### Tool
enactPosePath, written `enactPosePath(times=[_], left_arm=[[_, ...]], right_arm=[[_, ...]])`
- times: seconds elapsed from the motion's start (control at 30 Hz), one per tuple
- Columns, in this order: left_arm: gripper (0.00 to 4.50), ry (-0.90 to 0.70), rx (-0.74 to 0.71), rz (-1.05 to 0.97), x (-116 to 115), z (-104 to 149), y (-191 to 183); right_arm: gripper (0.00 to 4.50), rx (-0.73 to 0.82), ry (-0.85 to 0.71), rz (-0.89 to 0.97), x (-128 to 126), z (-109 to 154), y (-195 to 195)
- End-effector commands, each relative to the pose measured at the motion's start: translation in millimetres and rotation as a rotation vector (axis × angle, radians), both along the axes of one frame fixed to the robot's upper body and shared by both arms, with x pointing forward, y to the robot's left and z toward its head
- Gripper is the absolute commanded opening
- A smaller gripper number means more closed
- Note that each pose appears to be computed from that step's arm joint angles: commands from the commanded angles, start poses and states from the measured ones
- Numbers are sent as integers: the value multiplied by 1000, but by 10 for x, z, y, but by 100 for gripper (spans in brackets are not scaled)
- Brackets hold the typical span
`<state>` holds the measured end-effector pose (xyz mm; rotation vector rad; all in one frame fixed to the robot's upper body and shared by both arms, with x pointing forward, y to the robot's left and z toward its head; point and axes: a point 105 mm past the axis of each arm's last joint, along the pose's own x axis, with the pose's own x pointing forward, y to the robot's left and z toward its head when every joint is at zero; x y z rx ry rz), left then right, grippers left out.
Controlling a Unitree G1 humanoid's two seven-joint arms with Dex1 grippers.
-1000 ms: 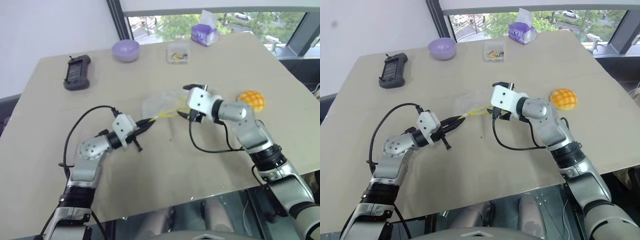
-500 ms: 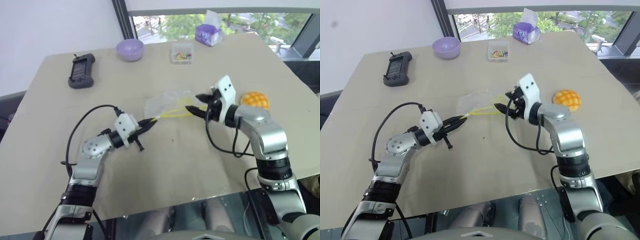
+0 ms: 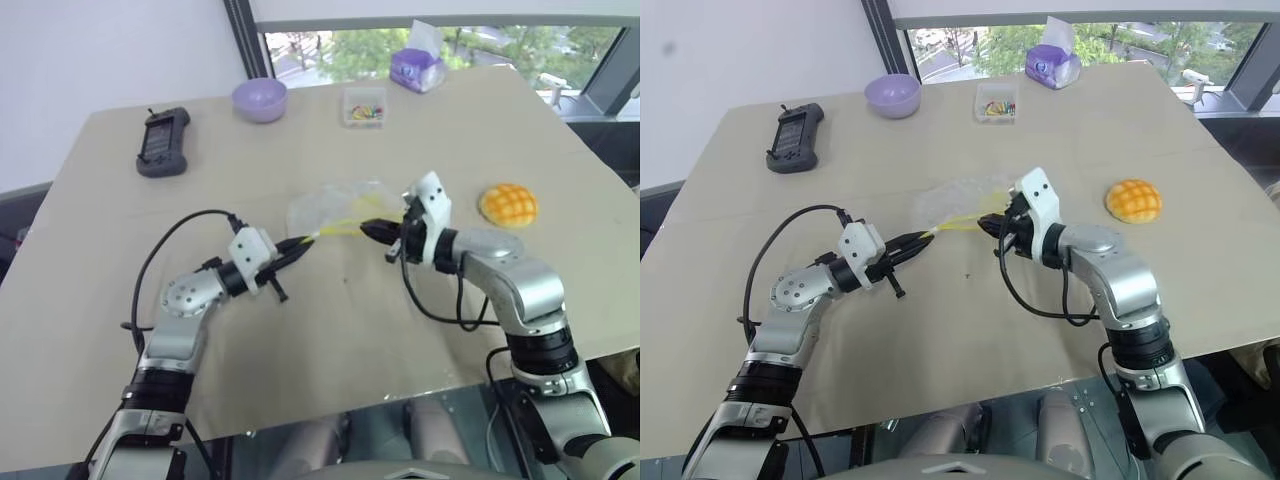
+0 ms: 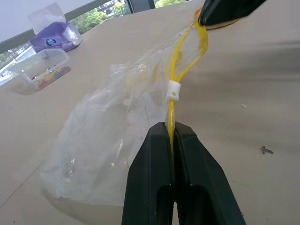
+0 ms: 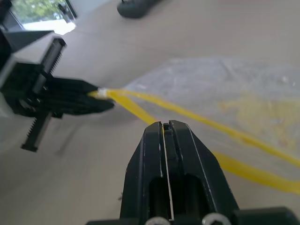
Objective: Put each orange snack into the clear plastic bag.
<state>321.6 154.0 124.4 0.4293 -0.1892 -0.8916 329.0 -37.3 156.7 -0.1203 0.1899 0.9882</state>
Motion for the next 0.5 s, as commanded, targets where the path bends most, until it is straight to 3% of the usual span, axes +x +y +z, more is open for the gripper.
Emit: enactPosePath(times=[0.03, 0.17, 0.37, 0.5], left_arm=[[0, -45, -7, -18, -2, 102, -31], [0, -44, -8, -26, -14, 95, -50], [0, -43, -6, -25, -3, 65, -42], [0, -45, -8, -29, 5, 61, -48]], right_arm=[[8, -10, -31, -36, 102, 35, 21], [8, 23, 9, -145, 313, 22, 21], [8, 122, 51, -153, 380, 134, 163], [8, -18, -89, -142, 449, 95, 246]])
